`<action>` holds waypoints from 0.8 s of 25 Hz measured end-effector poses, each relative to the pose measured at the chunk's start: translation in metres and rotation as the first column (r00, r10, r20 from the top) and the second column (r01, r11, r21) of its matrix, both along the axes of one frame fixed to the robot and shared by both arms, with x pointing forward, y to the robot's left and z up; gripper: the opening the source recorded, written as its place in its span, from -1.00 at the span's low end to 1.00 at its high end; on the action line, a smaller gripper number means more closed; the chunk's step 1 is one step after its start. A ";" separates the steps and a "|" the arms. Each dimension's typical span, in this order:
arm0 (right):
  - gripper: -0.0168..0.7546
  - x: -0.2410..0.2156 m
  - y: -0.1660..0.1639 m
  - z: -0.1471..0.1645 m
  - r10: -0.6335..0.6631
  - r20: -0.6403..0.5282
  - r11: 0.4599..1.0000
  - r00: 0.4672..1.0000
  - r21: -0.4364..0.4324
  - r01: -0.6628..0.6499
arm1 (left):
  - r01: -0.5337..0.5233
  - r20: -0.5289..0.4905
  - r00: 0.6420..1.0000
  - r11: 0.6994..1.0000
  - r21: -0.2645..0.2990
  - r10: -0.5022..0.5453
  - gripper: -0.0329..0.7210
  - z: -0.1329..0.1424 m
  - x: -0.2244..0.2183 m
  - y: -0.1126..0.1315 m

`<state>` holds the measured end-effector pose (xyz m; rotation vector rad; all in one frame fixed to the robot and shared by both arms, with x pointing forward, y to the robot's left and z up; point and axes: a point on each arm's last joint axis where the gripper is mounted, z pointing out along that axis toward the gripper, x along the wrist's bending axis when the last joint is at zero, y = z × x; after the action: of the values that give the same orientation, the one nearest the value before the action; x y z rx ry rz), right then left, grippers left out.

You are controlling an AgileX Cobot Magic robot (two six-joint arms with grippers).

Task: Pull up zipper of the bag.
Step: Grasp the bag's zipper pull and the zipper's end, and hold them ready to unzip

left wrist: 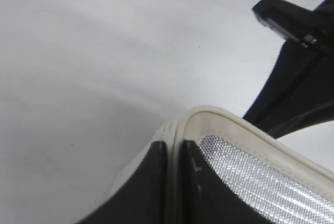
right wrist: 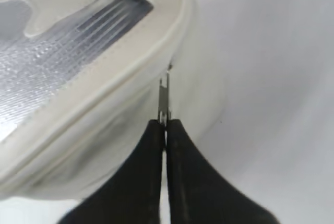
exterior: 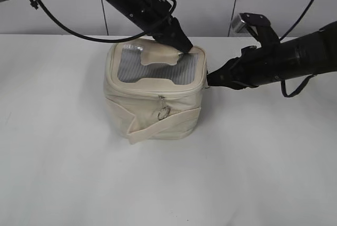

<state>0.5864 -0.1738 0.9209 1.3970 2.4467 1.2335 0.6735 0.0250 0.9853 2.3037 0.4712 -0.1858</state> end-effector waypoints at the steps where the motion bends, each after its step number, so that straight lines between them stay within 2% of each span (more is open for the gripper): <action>1: -0.93 -0.004 -0.001 0.003 -0.007 -0.007 1.000 1.000 0.000 0.007 | -0.001 0.002 1.000 1.000 0.000 0.001 -0.79 0.000 0.000 0.000; 7: -0.93 -0.031 -0.008 0.008 0.011 -0.061 0.999 0.998 -0.043 -0.014 | -0.008 0.000 1.000 1.000 0.000 0.008 -0.79 0.000 0.000 0.000; 14: -0.93 -0.039 -0.007 0.015 0.043 -0.074 0.999 0.996 -0.024 -0.045 | -0.009 -0.001 1.000 1.000 0.000 0.009 -0.79 0.000 0.001 0.000; 17: -0.92 -0.035 -0.009 0.016 -0.014 -0.060 1.000 0.998 -0.018 0.013 | -0.010 -0.001 1.000 1.000 0.000 0.010 -0.79 0.000 0.001 0.000; 18: -0.85 -0.034 -0.009 0.017 -0.031 -0.048 0.999 0.998 -0.019 0.030 | -0.010 -0.001 1.000 1.000 0.000 0.010 -0.79 0.000 0.001 0.000; 20: -0.50 -0.028 -0.010 0.017 -0.056 -0.022 0.998 0.998 -0.016 0.055 | -0.009 -0.002 1.000 1.000 0.000 0.009 -0.79 0.000 0.000 0.000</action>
<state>0.5579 -0.1837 0.9377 1.4720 2.4087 1.1918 0.6739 0.0250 0.9853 2.3015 0.4823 -0.1835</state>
